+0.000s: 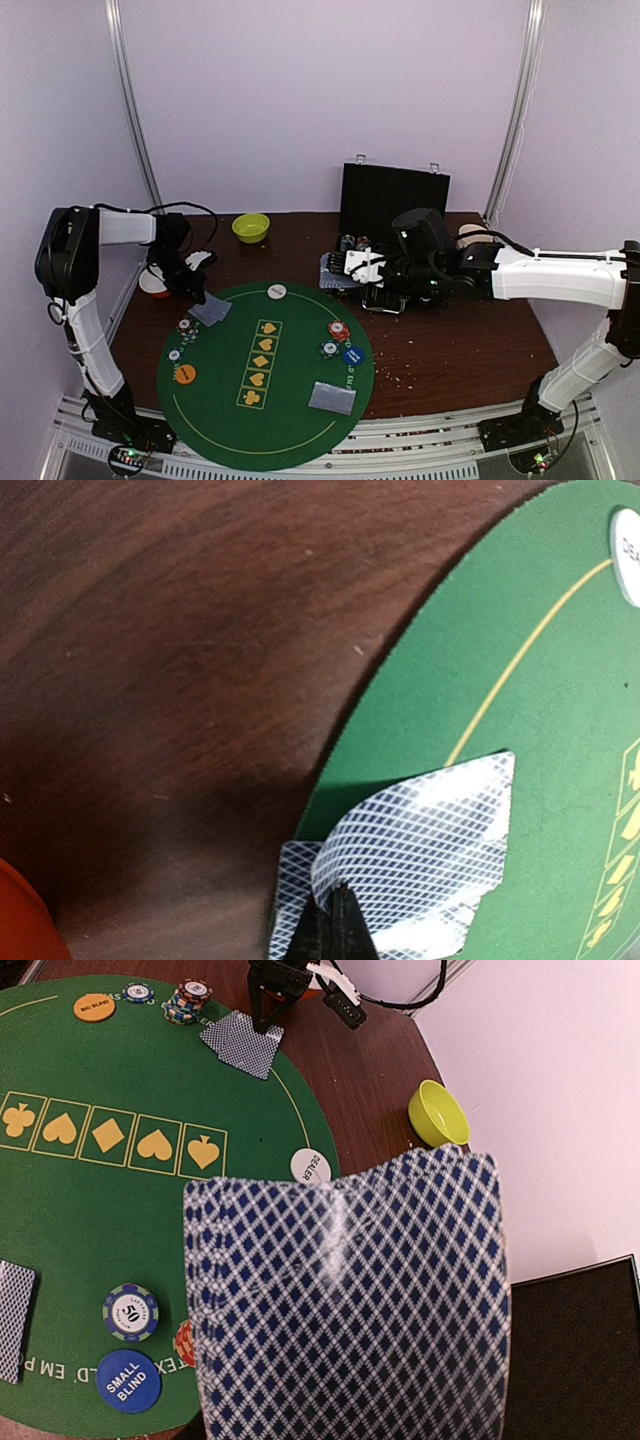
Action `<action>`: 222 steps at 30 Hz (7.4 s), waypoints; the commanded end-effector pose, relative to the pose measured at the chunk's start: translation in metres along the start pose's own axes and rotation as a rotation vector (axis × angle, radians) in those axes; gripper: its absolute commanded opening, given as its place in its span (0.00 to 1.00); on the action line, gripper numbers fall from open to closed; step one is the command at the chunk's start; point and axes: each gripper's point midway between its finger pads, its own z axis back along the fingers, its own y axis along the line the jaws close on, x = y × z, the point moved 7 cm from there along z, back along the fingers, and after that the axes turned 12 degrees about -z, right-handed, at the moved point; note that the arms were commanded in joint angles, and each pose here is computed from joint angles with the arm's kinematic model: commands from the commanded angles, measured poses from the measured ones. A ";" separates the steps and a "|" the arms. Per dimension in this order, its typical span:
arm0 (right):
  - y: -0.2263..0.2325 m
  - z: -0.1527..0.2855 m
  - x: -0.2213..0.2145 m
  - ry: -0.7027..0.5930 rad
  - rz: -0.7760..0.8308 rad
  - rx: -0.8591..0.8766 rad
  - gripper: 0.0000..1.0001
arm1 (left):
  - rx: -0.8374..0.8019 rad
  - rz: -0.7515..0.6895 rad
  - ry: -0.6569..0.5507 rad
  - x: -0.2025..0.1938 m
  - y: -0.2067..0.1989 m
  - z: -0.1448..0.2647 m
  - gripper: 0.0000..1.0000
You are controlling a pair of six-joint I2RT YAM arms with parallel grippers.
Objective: Distribute texas hold em gaming equipment
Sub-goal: Distribute the poker card in the big blind area, then pick up the poker card from the face-down deck piles, then distribute the poker card in the small blind area.
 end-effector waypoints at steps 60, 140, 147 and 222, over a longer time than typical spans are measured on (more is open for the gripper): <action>0.000 0.007 -0.001 0.000 -0.018 0.015 0.47 | 0.249 -0.268 -0.014 0.048 0.006 0.004 0.34; 0.000 0.005 0.016 -0.066 -0.045 0.001 0.48 | -0.349 -0.433 -0.948 0.086 -0.296 0.127 0.25; 0.000 0.006 0.016 -0.064 -0.043 -0.002 0.48 | -0.336 -0.440 -0.944 0.088 -0.296 0.128 0.10; -0.029 0.033 -0.026 -0.010 -0.160 -0.090 0.48 | -0.802 0.062 -0.284 -0.050 -0.326 -0.069 0.00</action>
